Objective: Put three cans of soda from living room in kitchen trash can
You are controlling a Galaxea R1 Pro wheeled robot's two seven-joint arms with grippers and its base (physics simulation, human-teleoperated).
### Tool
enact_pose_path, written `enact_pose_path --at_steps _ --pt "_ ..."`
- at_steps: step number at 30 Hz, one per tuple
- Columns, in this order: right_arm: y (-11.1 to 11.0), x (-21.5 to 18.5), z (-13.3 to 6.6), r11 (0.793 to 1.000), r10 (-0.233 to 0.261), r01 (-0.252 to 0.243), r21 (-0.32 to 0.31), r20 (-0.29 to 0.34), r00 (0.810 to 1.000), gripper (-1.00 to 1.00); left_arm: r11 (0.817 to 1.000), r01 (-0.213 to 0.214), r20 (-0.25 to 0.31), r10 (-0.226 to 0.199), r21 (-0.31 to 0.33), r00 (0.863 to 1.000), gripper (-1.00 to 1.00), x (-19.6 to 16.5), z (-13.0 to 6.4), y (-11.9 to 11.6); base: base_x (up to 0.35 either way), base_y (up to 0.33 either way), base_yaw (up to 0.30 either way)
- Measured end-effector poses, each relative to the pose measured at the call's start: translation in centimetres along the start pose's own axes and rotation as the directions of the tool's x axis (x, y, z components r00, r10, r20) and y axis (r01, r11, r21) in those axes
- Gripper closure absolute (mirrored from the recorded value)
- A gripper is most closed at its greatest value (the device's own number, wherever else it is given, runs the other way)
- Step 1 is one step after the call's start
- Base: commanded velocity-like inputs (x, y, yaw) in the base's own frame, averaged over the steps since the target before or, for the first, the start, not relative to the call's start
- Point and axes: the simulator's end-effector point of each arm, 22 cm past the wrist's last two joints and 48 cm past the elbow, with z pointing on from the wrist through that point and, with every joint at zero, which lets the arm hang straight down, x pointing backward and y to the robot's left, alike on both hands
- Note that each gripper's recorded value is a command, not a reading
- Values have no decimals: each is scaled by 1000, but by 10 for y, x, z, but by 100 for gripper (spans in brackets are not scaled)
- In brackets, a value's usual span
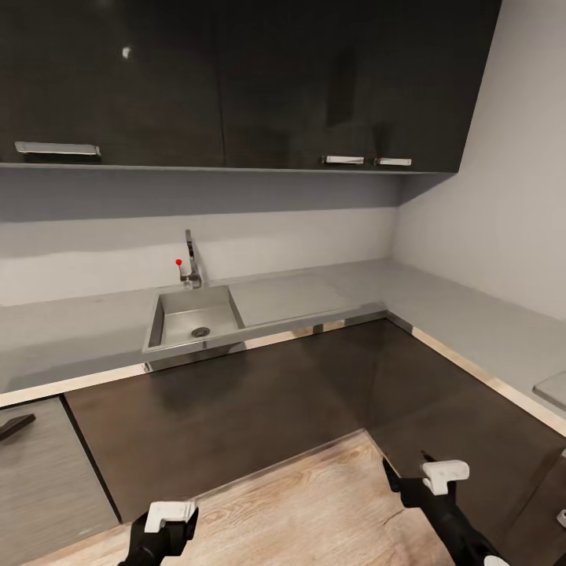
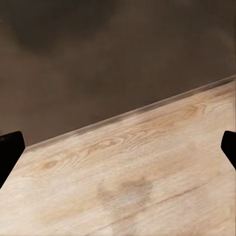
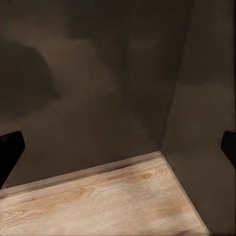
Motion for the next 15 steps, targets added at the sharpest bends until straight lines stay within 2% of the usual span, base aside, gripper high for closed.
enact_pose_path --at_steps 5,10,15 --pt "-12 17 -4 999 37 -37 -12 -13 999 -100 1000 2 6 -2 -4 1000 -100 5 1 3 0 0 0" --pt "-30 38 -9 998 63 -62 23 -37 997 -100 1000 -1 8 1 -6 1000 -100 12 1 4 0 0 0" --pt "-33 59 -13 997 76 -75 36 -58 995 -100 1000 -3 20 3 -9 1000 -100 29 2 5 0 0 0"
